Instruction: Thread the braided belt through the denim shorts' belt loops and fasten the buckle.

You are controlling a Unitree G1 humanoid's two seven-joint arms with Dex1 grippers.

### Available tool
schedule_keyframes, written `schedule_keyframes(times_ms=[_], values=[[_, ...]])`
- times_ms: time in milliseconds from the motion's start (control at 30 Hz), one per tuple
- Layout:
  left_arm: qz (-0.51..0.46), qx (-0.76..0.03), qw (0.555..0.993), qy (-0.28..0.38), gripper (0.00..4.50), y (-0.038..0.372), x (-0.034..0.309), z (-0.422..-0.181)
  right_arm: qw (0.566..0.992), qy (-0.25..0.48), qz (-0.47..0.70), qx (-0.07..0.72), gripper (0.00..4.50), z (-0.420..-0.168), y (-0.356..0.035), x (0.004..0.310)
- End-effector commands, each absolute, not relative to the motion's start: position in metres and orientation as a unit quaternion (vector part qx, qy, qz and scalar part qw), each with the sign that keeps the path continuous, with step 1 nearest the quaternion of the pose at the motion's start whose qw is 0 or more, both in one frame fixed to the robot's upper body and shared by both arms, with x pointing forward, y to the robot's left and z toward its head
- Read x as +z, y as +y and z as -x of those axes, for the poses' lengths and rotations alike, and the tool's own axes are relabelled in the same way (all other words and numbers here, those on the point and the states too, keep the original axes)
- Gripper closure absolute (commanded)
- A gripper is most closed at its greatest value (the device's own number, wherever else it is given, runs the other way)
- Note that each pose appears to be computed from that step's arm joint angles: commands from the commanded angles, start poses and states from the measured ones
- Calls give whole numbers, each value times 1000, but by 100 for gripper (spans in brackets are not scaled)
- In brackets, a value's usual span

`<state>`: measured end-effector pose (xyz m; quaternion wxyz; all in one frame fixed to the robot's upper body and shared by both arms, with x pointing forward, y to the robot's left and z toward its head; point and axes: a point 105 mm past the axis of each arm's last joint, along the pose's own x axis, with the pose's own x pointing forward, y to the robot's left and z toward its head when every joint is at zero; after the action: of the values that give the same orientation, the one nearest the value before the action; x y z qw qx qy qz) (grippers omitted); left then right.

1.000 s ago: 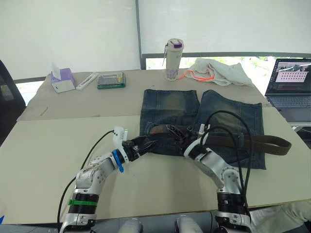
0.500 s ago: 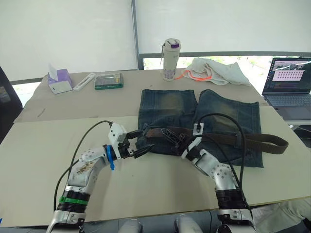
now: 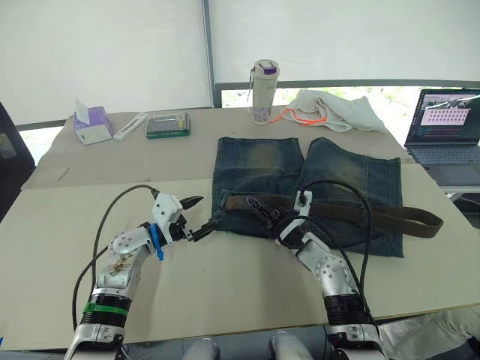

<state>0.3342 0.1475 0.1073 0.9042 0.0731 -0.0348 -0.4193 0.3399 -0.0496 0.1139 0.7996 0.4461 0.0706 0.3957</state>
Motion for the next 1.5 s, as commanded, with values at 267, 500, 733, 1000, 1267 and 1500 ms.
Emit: schedule_keyframes(times_ms=[267,500,733,1000,1267,1500], values=[[-56,-420,905,-34,4,143,103,-327,839,72,-404,357,450,-358,-43,106],[-50,-420,906,-29,4,142,100,-327,873,139,-314,347,450,-359,-29,77],[-46,-421,905,-28,4,140,100,-327,881,191,-287,325,450,-363,-28,68],[-39,-417,908,-28,4,141,101,-329,889,210,-275,299,450,-368,-23,75],[-21,-394,918,-36,4,147,106,-335,859,187,-329,344,450,-362,-1,111],[1,-341,940,-16,4,164,103,-345,805,152,-426,384,450,-355,-4,131]])
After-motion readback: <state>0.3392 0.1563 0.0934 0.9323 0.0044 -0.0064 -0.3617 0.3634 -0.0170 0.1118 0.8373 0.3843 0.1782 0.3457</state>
